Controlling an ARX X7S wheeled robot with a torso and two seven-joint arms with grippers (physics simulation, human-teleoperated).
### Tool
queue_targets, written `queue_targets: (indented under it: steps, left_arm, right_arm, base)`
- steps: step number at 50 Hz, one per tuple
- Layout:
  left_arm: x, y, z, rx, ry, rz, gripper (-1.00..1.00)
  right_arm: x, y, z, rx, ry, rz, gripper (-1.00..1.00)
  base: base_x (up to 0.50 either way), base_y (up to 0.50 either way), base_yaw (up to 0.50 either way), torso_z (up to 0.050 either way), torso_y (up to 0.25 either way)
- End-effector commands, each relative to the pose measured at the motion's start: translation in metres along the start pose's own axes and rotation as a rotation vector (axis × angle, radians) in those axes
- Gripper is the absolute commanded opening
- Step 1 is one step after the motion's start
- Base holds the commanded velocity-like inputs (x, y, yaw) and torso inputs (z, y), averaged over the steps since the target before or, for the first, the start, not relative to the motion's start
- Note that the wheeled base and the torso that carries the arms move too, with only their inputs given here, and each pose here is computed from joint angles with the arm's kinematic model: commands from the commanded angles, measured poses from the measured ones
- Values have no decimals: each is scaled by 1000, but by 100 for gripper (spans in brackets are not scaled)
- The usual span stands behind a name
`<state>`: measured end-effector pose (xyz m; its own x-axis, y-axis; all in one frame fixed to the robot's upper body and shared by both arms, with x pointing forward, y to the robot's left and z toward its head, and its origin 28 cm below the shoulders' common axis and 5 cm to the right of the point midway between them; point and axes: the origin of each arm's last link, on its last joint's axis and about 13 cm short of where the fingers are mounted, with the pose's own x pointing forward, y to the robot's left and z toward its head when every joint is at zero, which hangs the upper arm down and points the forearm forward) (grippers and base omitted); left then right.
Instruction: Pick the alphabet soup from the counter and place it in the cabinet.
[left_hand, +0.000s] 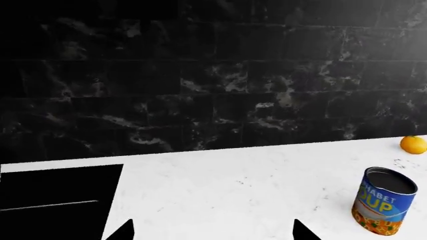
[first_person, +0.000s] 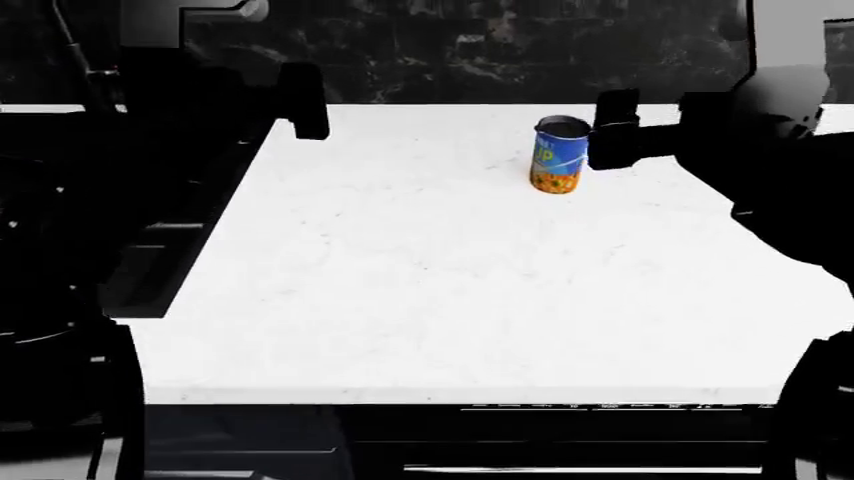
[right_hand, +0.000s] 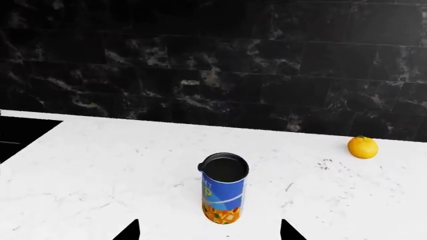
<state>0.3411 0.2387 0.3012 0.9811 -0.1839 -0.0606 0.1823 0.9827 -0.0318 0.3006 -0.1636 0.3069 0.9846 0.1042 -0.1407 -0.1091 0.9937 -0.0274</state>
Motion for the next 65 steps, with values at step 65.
queue_targets:
  steps: [65]
  left_arm:
    - [-5,13,-43,-174,159,59,100]
  right_arm:
    - [-7,8,-52,98,221,20,100]
  base:
    - [163,-29,0,0,0]
